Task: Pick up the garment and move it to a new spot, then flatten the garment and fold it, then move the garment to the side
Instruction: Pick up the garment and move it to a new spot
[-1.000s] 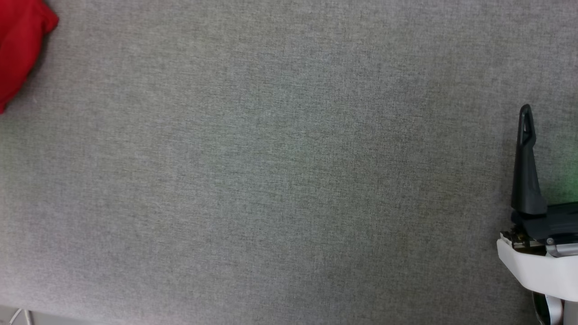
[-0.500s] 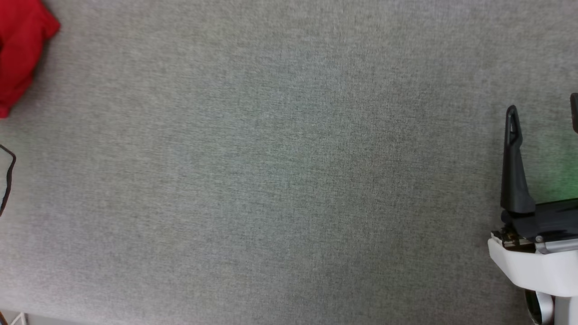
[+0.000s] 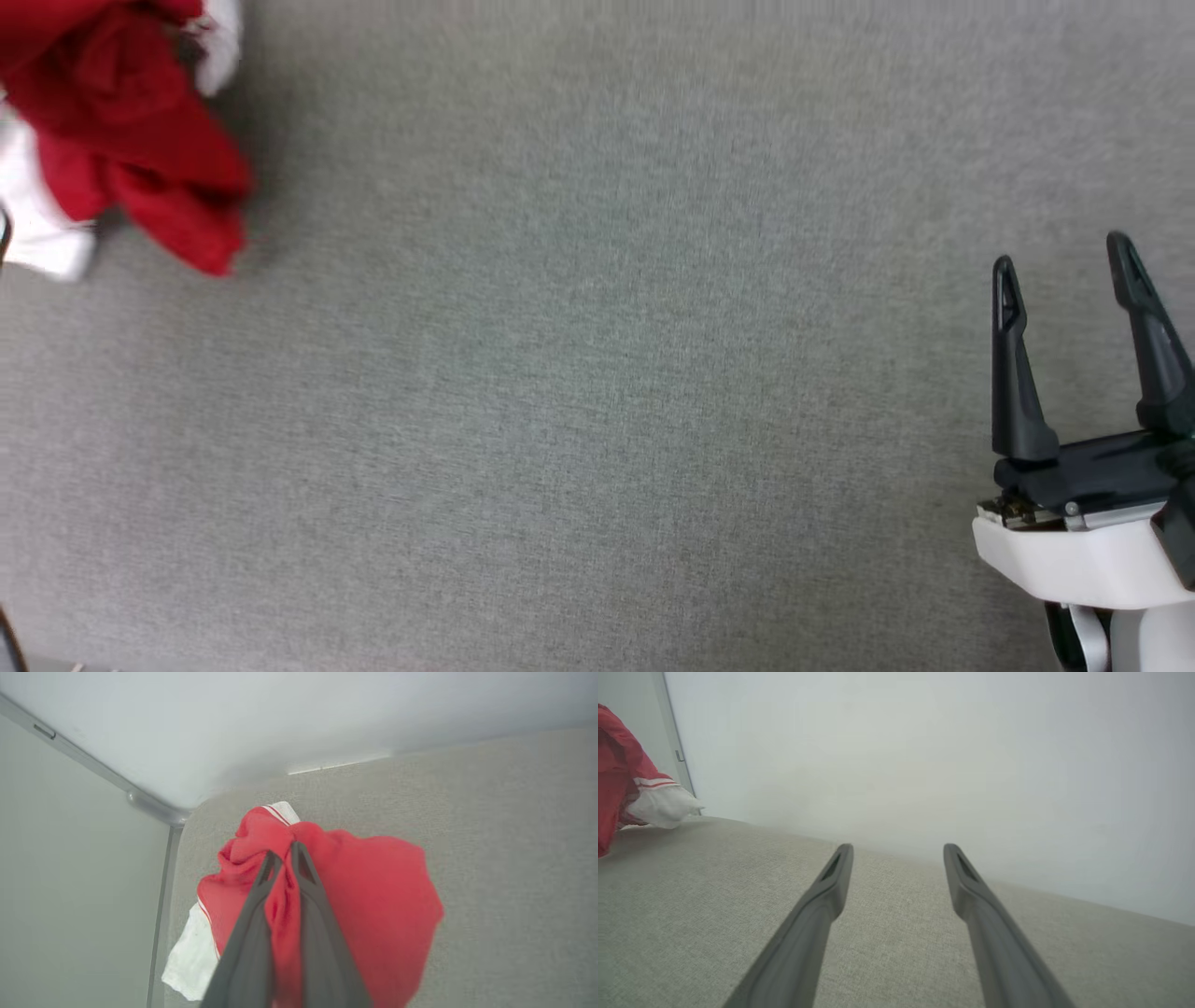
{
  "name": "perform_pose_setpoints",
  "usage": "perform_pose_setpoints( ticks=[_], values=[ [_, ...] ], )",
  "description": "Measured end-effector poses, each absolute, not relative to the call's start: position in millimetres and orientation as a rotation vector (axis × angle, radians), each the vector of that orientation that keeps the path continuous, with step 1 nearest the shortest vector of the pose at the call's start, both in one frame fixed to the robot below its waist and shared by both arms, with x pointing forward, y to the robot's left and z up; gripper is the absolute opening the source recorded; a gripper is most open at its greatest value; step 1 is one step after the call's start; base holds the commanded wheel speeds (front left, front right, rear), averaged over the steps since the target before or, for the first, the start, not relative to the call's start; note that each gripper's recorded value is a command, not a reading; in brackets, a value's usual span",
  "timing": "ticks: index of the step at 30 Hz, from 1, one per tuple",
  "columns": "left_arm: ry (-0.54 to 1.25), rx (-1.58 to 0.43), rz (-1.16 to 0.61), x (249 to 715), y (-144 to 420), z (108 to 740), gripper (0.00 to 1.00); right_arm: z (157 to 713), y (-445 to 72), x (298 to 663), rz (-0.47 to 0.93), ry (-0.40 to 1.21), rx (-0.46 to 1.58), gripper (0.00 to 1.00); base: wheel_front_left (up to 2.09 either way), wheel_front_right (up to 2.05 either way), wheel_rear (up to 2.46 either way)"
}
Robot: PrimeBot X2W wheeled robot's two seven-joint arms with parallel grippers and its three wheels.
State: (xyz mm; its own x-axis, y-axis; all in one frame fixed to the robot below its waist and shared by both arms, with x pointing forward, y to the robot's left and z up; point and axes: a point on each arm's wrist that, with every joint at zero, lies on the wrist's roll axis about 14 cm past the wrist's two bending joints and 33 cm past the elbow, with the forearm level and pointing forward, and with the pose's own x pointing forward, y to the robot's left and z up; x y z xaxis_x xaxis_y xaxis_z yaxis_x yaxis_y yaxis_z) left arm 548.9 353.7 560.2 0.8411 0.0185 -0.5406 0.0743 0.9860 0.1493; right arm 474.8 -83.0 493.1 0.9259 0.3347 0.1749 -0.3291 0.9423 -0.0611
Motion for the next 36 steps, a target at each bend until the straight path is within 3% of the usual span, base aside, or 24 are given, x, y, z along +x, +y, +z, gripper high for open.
perform_pose_setpoints(
  ticks=[8,21,29,36],
  values=[
    [0.384,0.299,-0.218,549,278,647,0.0,529,-94,458,0.31,-0.246,-0.004,1.0,0.0,0.0,0.0],
    [0.196,0.445,-0.628,533,107,700,0.0,558,-145,423,0.176,-0.282,-0.007,1.0,0.0,0.0,0.0],
    [0.148,0.497,-0.883,506,20,692,0.0,567,-180,402,0.074,-0.288,-0.027,1.0,0.0,0.0,0.0],
    [0.252,0.514,-1.029,497,-15,629,0.0,559,-195,399,0.029,-0.259,-0.035,1.0,0.0,0.0,0.0]
  ],
)
